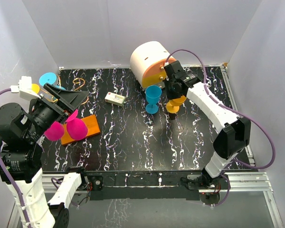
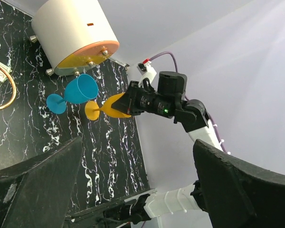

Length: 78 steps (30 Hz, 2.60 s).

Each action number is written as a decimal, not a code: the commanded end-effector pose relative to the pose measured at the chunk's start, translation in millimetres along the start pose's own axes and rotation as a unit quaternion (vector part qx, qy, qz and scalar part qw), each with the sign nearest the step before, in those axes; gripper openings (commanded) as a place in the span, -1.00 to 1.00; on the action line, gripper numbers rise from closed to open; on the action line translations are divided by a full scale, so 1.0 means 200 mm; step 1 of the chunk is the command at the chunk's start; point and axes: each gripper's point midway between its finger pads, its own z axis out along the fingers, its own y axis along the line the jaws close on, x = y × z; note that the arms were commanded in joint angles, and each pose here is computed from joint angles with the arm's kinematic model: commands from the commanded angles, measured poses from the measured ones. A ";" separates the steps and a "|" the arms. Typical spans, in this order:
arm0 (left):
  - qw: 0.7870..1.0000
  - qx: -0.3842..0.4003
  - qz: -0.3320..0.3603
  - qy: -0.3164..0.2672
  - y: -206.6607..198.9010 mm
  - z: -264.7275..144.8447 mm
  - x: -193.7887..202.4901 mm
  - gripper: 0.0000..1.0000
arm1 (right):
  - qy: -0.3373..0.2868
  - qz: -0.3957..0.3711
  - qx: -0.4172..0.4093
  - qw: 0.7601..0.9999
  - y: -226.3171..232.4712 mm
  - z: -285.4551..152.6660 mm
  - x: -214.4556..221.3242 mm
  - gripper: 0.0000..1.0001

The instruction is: Take the wine glass off the wine glass rack

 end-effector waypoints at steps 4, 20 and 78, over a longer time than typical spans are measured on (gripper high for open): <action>1.000 0.010 -0.003 -0.005 -0.03 -0.03 0.01 0.97 | -0.042 -0.001 -0.019 0.999 0.06 0.06 -0.17 -1.00; 1.000 -0.001 -0.024 -0.003 0.00 -0.03 0.02 0.97 | -0.029 -0.012 -0.012 0.999 0.08 0.26 -0.17 -0.89; 0.946 -0.292 0.139 0.011 0.42 -0.22 -0.12 0.97 | -0.255 0.168 -0.381 0.873 0.43 -0.97 -0.23 0.97</action>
